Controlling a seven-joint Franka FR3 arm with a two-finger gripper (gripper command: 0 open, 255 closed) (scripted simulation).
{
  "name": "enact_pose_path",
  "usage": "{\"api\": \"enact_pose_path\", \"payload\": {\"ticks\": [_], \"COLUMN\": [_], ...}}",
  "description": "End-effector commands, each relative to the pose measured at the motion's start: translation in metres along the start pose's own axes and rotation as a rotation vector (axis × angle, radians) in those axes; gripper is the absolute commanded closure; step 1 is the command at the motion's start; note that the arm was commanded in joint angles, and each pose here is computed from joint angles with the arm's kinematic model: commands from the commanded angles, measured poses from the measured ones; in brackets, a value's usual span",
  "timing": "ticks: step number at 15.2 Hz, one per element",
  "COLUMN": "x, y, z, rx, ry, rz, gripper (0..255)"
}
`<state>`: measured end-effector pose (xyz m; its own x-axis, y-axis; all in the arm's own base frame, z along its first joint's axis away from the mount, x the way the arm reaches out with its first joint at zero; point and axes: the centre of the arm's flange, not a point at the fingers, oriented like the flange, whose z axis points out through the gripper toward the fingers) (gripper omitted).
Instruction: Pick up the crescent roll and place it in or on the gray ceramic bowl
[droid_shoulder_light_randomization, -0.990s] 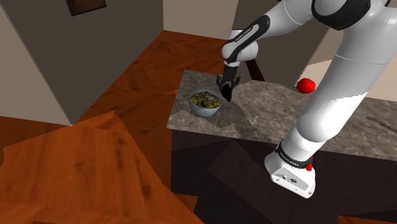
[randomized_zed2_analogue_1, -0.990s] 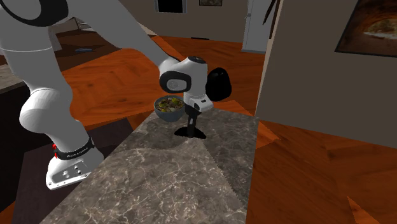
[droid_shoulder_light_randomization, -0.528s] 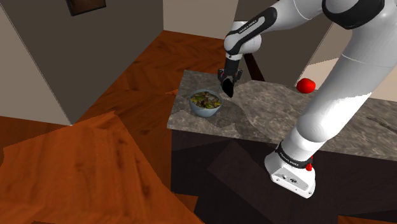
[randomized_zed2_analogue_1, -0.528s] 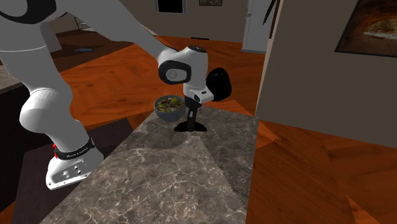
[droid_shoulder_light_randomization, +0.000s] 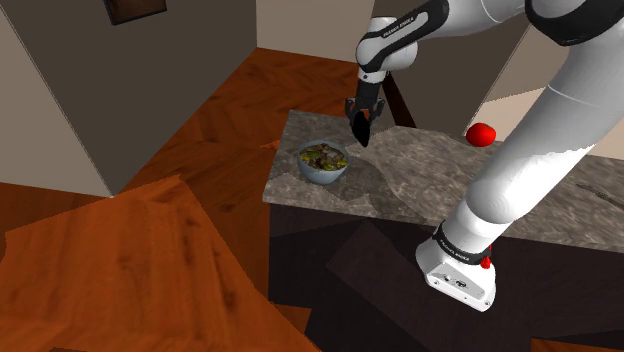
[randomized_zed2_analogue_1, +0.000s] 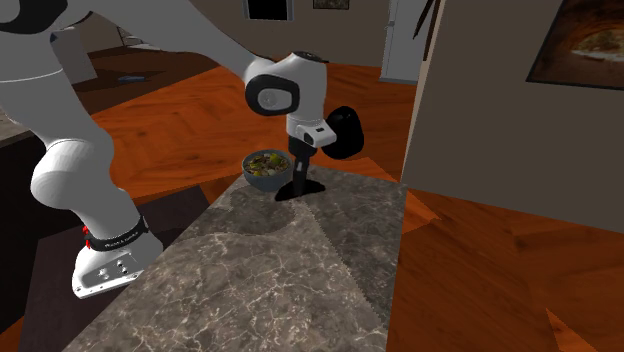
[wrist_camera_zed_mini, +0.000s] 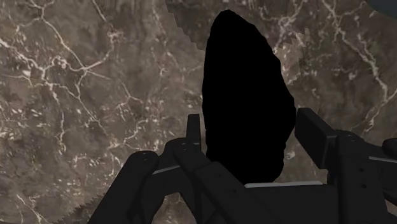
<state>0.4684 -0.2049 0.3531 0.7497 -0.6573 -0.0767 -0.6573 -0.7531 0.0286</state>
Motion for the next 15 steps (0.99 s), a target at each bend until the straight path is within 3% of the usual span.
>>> {"api": "enact_pose_path", "payload": {"ticks": [1, 12, 15], "x": [0.000, -0.004, -0.030], "y": [0.000, 0.001, -0.029], "z": [-0.011, -0.066, -0.066], "rx": [0.000, 0.000, 0.000], "ry": [0.000, 0.000, 0.000], "rz": [0.000, 0.000, 0.000], "gripper": [255, 255, 255]}}
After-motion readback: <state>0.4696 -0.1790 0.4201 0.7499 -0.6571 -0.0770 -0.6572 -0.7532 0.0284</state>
